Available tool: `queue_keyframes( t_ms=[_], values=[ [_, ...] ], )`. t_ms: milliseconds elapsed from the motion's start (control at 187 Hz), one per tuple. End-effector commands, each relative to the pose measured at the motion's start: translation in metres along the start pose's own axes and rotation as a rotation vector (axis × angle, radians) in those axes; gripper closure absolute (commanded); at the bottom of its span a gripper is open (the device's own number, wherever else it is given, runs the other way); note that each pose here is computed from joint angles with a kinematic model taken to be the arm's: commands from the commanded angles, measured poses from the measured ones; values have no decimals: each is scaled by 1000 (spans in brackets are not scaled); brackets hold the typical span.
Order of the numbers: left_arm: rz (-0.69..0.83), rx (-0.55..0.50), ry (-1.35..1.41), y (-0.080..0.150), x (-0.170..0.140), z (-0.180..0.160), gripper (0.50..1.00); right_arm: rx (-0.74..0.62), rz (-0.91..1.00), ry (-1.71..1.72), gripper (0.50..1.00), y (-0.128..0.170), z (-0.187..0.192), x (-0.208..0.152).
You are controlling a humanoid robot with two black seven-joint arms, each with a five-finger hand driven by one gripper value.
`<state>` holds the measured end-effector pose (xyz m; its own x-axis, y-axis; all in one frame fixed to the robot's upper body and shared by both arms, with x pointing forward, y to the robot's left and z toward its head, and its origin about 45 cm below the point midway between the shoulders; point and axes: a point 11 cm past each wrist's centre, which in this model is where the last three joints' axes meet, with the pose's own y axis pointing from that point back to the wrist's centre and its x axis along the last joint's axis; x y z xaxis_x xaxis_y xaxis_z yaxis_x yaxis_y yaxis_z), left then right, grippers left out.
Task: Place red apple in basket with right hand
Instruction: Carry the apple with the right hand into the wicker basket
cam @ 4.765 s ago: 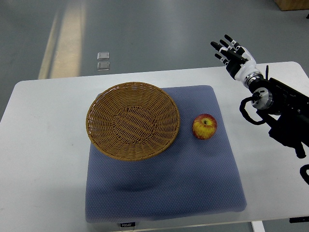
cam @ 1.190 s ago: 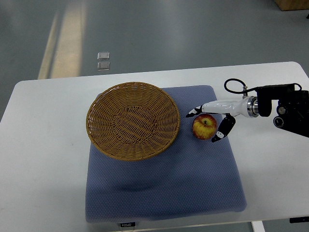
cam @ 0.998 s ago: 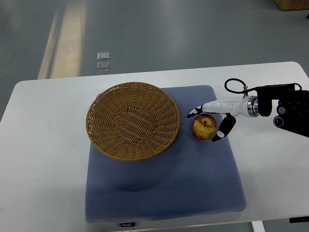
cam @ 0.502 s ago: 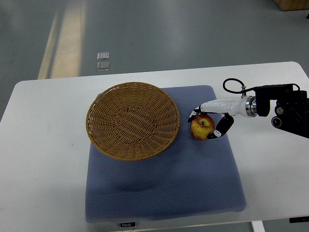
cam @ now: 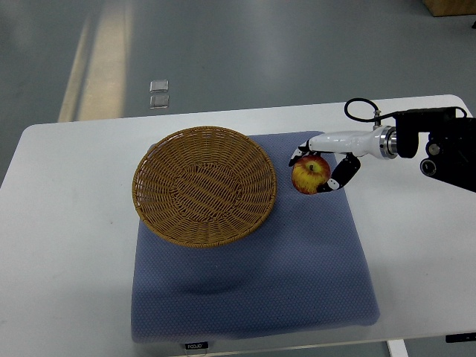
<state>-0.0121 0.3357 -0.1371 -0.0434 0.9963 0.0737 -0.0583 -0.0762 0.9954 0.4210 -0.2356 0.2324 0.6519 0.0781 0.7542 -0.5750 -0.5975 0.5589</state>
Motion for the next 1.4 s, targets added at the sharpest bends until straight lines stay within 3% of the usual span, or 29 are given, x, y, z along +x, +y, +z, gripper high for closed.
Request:
queue_keyframes(
  t_ms=[0,176,326,656,1009,1393],
  values=[
    [0,0,0,0,0,0,500,-18,34,24,791,2,2,21],
    [0,0,0,0,0,0,500,-33,126,65,789,6,-3,70],
    [0,0,0,0,0,0,500,25,132,99,787,-10,-33,82],
    [0,0,0,0,0,0,500,155,95,123,783,-60,-94,64],
    [0,0,0,0,0,0,500,210,85,86,777,-92,-117,30],
    [0,0,0,0,0,0,500,235,120,55,767,-103,-124,8]
  ],
)
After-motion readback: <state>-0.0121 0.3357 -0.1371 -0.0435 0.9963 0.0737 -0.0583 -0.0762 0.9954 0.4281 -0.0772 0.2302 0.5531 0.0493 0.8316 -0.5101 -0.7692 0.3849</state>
